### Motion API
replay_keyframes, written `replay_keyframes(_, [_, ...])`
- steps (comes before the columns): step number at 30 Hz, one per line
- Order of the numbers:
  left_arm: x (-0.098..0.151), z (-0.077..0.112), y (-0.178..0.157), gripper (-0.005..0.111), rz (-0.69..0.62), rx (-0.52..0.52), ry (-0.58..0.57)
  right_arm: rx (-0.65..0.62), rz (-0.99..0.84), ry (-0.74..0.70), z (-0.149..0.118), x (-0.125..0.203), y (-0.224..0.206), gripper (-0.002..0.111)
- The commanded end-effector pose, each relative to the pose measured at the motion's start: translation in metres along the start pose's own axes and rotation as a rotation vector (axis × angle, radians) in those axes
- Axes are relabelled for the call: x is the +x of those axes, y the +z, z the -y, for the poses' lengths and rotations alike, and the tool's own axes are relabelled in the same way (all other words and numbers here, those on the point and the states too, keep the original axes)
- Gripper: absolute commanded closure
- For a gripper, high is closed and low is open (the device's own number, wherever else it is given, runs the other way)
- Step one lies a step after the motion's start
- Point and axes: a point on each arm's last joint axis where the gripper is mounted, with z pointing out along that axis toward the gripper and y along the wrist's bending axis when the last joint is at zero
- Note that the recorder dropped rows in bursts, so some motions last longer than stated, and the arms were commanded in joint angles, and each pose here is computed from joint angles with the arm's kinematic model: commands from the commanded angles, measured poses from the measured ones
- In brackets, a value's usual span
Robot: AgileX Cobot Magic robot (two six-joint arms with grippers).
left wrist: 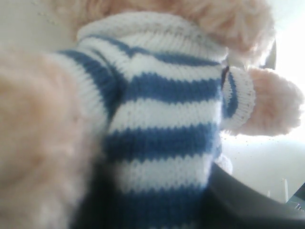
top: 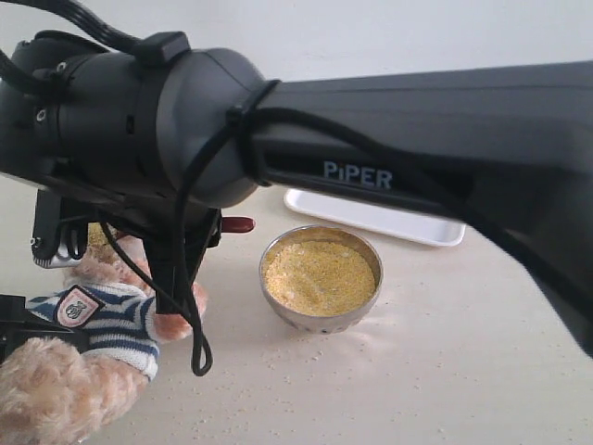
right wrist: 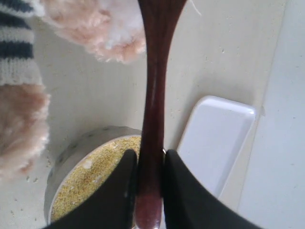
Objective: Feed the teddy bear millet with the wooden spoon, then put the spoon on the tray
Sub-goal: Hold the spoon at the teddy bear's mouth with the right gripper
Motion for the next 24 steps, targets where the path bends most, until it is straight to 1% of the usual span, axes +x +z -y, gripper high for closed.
replay_keyframes(1, [0.0007,0.0026,-0.0015,0.102,0.009,0.015,0.008,0.020,-0.004,0.001,0.0016,-0.0003,-0.0003,0.108])
replay_keyframes(9, [0.0007,0.0026,-0.0015,0.102,0.009,0.015,0.008,0.023,0.000,0.015,-0.0004,-0.0019,-0.0021,0.108])
replay_keyframes(14, [0.0007,0.0026,-0.0015,0.102,0.009,0.015,0.008,0.059,-0.011,0.008,0.0025,-0.0013,-0.0015,0.108])
replay_keyframes(24, [0.0007,0.0026,-0.0015,0.102,0.009,0.015,0.008,0.055,-0.010,0.022,0.0020,-0.0015,-0.0013,0.108])
